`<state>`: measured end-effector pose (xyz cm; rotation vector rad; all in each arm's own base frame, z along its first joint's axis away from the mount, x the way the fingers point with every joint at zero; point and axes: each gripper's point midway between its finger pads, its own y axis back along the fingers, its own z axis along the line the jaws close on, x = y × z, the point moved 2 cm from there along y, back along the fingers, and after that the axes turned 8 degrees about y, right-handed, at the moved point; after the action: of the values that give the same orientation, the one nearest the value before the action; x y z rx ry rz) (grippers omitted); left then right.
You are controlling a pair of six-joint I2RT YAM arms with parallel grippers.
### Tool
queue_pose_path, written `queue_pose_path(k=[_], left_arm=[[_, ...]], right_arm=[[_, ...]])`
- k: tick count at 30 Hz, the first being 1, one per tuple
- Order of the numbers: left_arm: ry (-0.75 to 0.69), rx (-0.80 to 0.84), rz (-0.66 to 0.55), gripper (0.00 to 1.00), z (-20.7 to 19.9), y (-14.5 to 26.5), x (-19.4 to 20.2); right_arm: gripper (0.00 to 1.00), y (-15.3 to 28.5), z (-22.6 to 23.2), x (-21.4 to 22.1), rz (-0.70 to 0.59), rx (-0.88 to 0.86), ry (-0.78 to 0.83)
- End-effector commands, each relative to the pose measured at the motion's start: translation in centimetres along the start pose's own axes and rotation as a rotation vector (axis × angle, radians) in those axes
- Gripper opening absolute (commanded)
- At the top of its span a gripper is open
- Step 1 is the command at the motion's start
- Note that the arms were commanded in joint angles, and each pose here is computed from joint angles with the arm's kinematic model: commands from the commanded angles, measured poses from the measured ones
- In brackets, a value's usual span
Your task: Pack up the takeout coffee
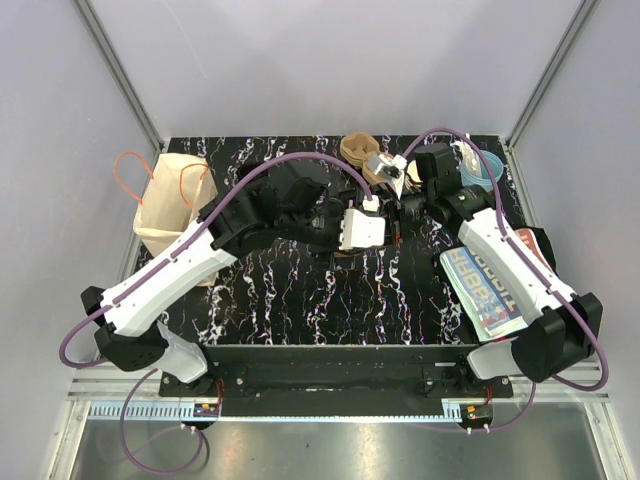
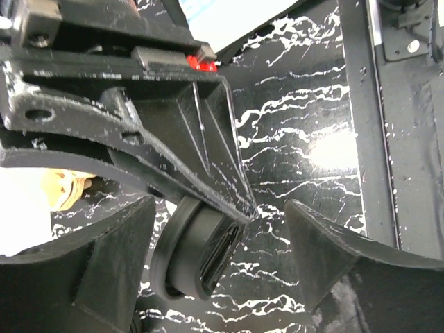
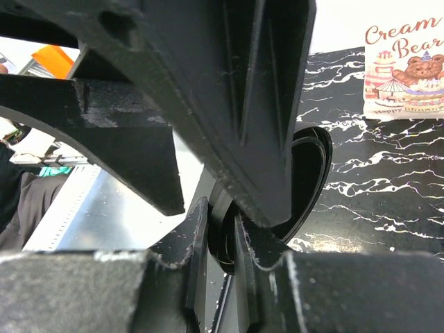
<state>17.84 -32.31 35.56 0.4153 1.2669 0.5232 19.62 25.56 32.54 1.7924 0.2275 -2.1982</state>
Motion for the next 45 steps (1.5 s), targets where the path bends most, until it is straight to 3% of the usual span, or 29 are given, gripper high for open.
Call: queue_pose_path(k=[1,9,21,26,33,45], left_arm=[[-0.051,-0.073,-0.016,0.83,1.2,1.5,-1.3],[-0.066,-0.058,0.03,0.84,1.1,1.3,-1.0],[-0.09,0.011,0.141,0.54,0.4,-0.4,0.3],[-0.096,0.028,0.183,0.52,0.4,-0.3,0.7],[-0.105,0.057,0.237,0.35,0.0,0.1,1.3],[-0.104,0.108,0.304,0.18,-0.4,0.0,2.3]], right_arm=[[0.04,0.1,1.9,-1.3,-0.019,-0.028,0.068],[0.03,0.1,2.1,-1.1,-0.018,-0.029,0.036],[0.03,0.2,2.4,-1.2,-0.015,-0.019,0.032],[0.03,0.2,2.2,-0.8,-0.012,-0.014,0.016],[0.02,0.2,2.0,-0.6,-0.007,-0.003,0.013],[0.08,0.2,2.1,0.0,0.011,0.017,0.026]])
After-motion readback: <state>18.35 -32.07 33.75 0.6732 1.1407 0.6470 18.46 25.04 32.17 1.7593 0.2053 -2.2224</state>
